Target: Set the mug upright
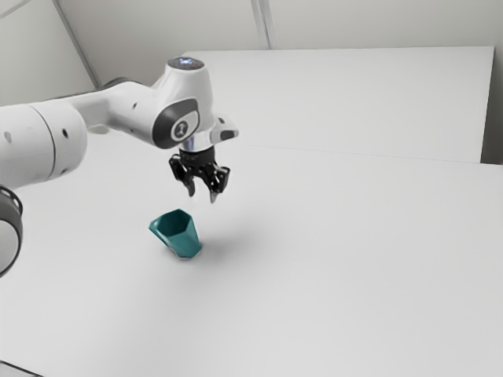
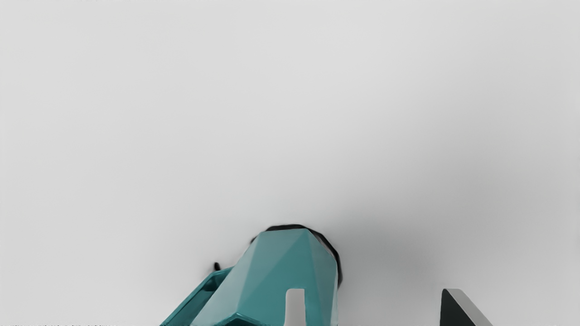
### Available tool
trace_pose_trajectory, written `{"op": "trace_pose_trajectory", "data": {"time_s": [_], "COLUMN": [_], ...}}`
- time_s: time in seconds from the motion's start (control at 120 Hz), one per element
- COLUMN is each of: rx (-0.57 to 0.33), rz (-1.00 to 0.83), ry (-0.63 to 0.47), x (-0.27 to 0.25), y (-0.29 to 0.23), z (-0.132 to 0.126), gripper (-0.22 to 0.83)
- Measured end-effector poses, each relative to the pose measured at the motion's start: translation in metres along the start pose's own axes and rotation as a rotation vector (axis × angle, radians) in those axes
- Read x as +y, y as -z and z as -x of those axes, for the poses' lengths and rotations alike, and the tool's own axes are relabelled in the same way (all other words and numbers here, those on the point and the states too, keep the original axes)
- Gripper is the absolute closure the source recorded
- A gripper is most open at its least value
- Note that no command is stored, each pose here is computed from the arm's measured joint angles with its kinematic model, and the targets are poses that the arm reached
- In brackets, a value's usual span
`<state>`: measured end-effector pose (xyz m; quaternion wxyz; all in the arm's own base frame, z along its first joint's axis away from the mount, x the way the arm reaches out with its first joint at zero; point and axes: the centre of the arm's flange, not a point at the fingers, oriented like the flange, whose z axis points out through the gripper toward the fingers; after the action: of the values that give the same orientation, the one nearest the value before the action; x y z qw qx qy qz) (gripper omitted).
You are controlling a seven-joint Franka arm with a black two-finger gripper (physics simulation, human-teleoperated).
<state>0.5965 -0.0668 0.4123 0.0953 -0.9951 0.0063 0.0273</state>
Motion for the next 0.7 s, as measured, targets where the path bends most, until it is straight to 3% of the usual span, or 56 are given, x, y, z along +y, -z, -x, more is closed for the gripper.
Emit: {"op": "trace_pose_trajectory", "data": {"time_s": [0.308, 0.525, 0.7], "rx": [0.082, 0.163, 0.243], "rz": [0.117, 0.157, 0.151], "ry": [0.03, -0.018, -0.067], "x": [-0.033, -0.062, -0.096], "y": [0.062, 0.105, 0.17], "z": [0.012, 0.011, 0.009], "gripper": [0.1, 0.04, 0.02]}}
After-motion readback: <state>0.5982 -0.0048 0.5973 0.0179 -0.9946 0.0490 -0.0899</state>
